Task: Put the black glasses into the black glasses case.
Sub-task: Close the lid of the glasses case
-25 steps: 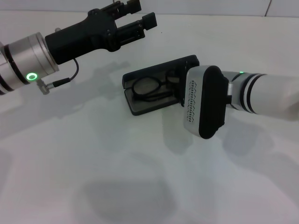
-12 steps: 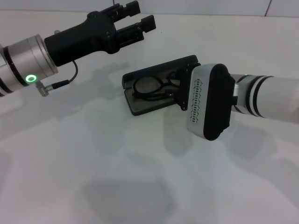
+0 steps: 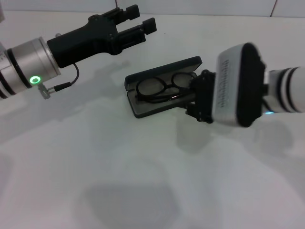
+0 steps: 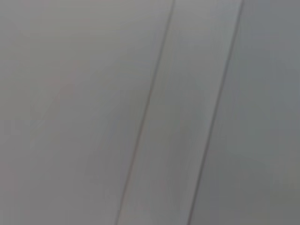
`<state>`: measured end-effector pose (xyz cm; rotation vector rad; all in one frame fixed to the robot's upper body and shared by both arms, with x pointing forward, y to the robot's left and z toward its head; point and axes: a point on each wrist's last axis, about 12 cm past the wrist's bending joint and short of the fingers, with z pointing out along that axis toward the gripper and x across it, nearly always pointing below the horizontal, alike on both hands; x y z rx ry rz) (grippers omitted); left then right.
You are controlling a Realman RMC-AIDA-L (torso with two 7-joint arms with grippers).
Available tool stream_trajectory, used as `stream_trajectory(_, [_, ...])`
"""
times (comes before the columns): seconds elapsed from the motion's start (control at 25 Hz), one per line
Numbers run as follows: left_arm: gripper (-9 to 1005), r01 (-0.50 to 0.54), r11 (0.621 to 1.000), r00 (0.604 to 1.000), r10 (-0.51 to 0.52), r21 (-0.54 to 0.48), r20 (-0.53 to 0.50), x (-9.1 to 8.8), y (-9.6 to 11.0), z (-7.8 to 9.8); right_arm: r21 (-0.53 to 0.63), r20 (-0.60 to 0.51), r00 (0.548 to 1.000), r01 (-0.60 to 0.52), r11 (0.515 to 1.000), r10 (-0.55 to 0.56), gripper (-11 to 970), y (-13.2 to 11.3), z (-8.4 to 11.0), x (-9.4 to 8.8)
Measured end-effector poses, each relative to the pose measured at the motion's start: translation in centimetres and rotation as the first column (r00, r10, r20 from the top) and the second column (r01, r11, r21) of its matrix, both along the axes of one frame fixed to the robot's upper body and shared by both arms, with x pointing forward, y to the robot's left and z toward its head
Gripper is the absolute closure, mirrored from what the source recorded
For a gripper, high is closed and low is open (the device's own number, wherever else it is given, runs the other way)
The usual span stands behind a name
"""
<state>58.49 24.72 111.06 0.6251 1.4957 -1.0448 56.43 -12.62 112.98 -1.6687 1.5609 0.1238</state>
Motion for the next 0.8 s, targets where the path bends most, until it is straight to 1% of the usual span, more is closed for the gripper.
stream_trajectory(0.04, [243,-0.014,1.000,1.000,0.014,0.010,-0.009,0.2,0.0,-0.2,0.016,-0.053,0.998,-0.021,1.000,0.022,690,-0.7,0.4,-0.2])
stream_trajectory(0.12, [243,-0.044,0.998,0.999,0.045,0.034,-0.025,0.6,-0.3,-0.5,0.051,-0.111,0.992,-0.049,0.998,0.055,690,-1.7,0.9,-0.4])
stream_trajectory(0.16, [243,-0.059,0.997,0.998,0.061,0.048,-0.034,0.9,-0.6,-0.7,0.083,-0.143,0.987,-0.064,0.995,0.075,689,-2.5,1.3,-0.5])
stream_trajectory(0.2, [243,-0.077,0.995,0.996,0.080,0.065,-0.044,1.2,-0.9,-0.9,0.154,-0.194,0.973,-0.095,0.984,0.124,689,-4.2,1.9,-0.8])
stream_trajectory(0.24, [243,-0.091,0.993,0.994,0.095,0.080,-0.052,1.5,-1.1,-1.1,0.154,-0.194,0.973,-0.095,0.984,0.124,689,-4.2,1.9,-0.8])
stream_trajectory(0.4, [243,-0.141,0.976,0.984,0.156,0.164,-0.082,2.5,-2.2,-2.0,0.261,-0.257,0.952,-0.100,0.960,0.169,688,-7.8,2.2,-1.1])
stream_trajectory(0.56, [243,-0.163,0.948,0.974,0.199,0.274,-0.108,3.6,-3.2,-2.9,0.328,-0.291,0.936,-0.099,0.939,0.200,687,-10.4,1.9,-2.0])
stream_trajectory(0.68, [243,-0.181,0.924,0.964,0.234,0.337,-0.124,4.2,-3.8,-3.5,0.377,-0.309,0.922,-0.105,0.920,0.232,686,-12.2,1.8,-2.9])
stream_trajectory(0.8, [243,-0.190,0.901,0.958,0.257,0.390,-0.127,4.5,-4.2,-4.0,0.435,-0.316,0.917,-0.089,0.896,0.245,686,-13.7,1.8,-3.5])
